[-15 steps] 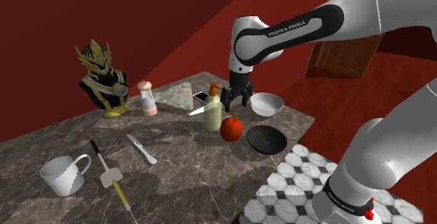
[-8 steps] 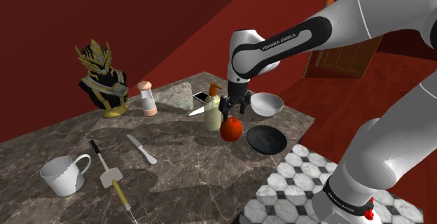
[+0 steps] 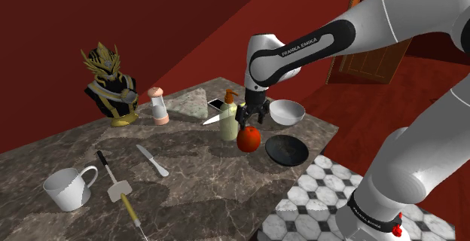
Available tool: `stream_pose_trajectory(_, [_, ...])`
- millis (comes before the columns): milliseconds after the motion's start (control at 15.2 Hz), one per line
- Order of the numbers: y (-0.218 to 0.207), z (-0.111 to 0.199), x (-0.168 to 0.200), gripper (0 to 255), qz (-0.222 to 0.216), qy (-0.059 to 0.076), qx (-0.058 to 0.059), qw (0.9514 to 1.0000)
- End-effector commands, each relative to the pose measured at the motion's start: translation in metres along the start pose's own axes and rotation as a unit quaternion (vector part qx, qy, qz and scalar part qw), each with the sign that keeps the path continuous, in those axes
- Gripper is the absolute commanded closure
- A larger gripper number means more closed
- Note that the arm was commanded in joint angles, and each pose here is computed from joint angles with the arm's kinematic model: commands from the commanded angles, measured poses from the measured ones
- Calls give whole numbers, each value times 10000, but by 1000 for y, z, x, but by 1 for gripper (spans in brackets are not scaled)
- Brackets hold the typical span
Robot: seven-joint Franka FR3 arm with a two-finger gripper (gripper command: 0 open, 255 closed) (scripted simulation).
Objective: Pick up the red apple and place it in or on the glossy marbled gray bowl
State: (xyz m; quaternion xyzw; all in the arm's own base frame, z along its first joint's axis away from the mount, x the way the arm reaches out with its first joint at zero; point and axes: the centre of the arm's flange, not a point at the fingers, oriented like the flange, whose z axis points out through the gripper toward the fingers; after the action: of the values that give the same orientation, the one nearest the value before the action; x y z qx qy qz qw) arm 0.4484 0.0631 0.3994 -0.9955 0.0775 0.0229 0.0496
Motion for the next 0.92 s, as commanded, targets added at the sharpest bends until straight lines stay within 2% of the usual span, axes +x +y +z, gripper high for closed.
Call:
stream_pose_trajectory(0, [0,0,0,255,0,0,0,10000])
stream_pose_trajectory(594, [0,0,0,255,0,0,0,10000])
stream_pose_trajectory(858, [-2,-21,-1,255,0,0,0,10000])
